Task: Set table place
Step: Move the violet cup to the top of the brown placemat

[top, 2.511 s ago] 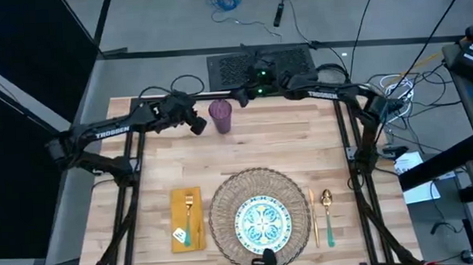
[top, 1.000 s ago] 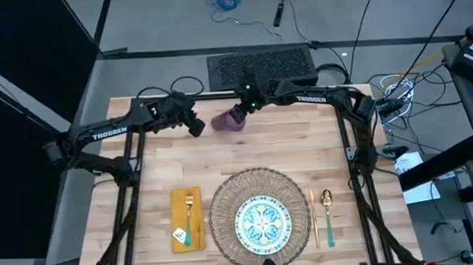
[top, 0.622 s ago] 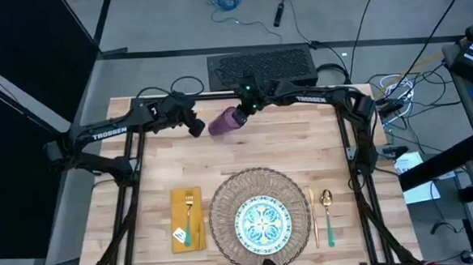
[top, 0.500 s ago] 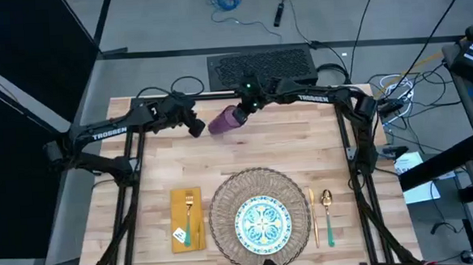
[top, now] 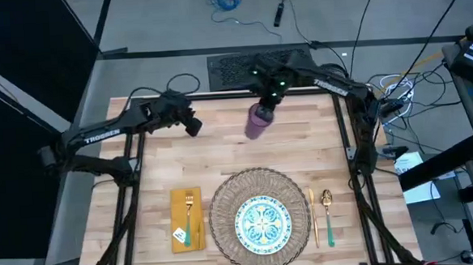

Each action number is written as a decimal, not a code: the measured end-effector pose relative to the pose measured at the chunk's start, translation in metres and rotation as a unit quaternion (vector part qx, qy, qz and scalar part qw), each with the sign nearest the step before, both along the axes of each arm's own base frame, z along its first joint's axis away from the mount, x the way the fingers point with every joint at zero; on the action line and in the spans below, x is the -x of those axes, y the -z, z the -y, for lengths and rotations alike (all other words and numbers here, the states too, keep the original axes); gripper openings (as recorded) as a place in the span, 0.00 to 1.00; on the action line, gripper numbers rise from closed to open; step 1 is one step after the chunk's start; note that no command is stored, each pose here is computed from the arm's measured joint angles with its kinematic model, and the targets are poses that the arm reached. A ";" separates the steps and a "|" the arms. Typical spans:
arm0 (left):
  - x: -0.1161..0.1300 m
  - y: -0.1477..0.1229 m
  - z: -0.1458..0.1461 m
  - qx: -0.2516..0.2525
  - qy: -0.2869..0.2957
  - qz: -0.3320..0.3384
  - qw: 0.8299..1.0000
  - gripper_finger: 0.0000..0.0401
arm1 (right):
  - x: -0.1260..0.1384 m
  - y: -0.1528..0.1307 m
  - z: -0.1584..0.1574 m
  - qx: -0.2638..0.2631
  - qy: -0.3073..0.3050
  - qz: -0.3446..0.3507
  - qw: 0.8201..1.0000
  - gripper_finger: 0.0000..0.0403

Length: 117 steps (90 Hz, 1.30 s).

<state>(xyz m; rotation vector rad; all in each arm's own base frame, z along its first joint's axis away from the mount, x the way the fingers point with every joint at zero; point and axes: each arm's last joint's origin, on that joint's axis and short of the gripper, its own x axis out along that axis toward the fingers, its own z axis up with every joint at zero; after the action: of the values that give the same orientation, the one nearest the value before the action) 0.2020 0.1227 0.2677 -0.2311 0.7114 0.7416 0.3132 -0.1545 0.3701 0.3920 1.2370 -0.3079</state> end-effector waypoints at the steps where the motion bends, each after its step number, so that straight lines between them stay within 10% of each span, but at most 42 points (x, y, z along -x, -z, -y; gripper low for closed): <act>1: 0.000 0.000 0.000 0.000 0.000 0.001 1.000 0.14 | 0.003 -0.002 -0.001 0.000 0.001 -0.002 1.000 0.00; 23: 0.005 -0.009 0.004 -0.004 0.008 0.021 1.000 0.14 | 0.082 -0.020 -0.040 0.002 0.056 0.015 0.998 0.00; 50: 0.006 -0.010 0.004 0.000 0.004 0.030 1.000 0.14 | 0.139 0.038 -0.075 -0.049 0.114 -0.018 0.992 0.00; 117: 0.001 -0.012 0.008 0.033 0.004 0.072 0.997 0.14 | 0.131 0.082 -0.129 -0.021 0.095 -0.065 0.993 0.00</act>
<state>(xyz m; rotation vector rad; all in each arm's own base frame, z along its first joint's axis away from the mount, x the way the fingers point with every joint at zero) 0.2007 0.1147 0.2792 -0.3377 0.6001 0.6870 0.1819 -0.0258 0.2885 0.5342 1.3369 -0.4763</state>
